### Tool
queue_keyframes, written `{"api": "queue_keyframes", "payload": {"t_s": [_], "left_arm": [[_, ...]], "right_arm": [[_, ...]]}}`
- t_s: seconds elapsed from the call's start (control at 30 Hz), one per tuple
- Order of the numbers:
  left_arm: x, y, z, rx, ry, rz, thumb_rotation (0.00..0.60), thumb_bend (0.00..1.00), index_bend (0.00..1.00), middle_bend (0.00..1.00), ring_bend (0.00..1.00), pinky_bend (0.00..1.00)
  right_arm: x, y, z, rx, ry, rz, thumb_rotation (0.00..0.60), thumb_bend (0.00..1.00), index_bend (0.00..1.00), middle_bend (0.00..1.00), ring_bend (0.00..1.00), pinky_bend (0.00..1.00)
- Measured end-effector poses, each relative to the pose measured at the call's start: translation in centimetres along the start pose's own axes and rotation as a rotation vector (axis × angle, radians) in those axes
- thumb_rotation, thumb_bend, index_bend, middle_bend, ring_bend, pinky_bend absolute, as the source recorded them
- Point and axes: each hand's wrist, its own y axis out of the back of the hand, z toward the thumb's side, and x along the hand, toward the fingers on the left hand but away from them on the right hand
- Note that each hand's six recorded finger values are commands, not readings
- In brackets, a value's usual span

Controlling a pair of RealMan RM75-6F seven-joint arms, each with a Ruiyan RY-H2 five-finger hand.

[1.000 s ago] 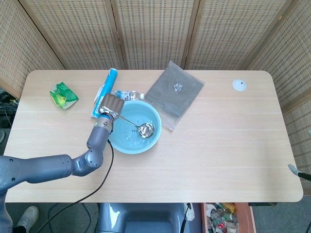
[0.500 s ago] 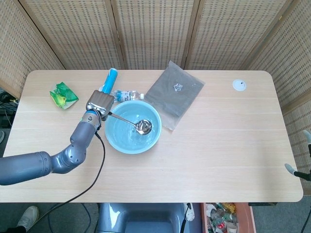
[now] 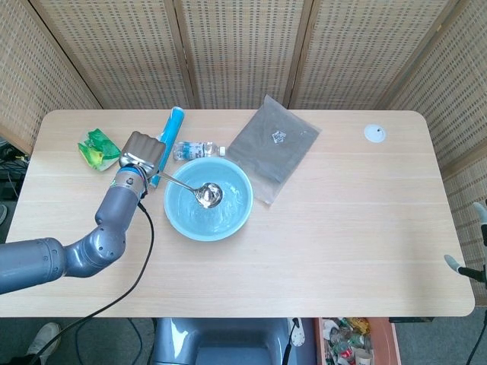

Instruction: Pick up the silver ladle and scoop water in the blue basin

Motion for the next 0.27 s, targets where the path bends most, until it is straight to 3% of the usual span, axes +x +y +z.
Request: {"api": "queue_keyframes", "payload": {"t_s": [0.27], "left_arm": [[-0.93, 0.96, -0.54, -0.014, -0.002, 0.016, 0.6, 0.64, 0.99, 0.97, 0.99, 1.0]], "right_arm": [[-0.01, 0.03, 0.27, 0.0, 0.005, -0.002, 0.6, 0.0, 0.0, 0.0, 0.0, 0.0]]}}
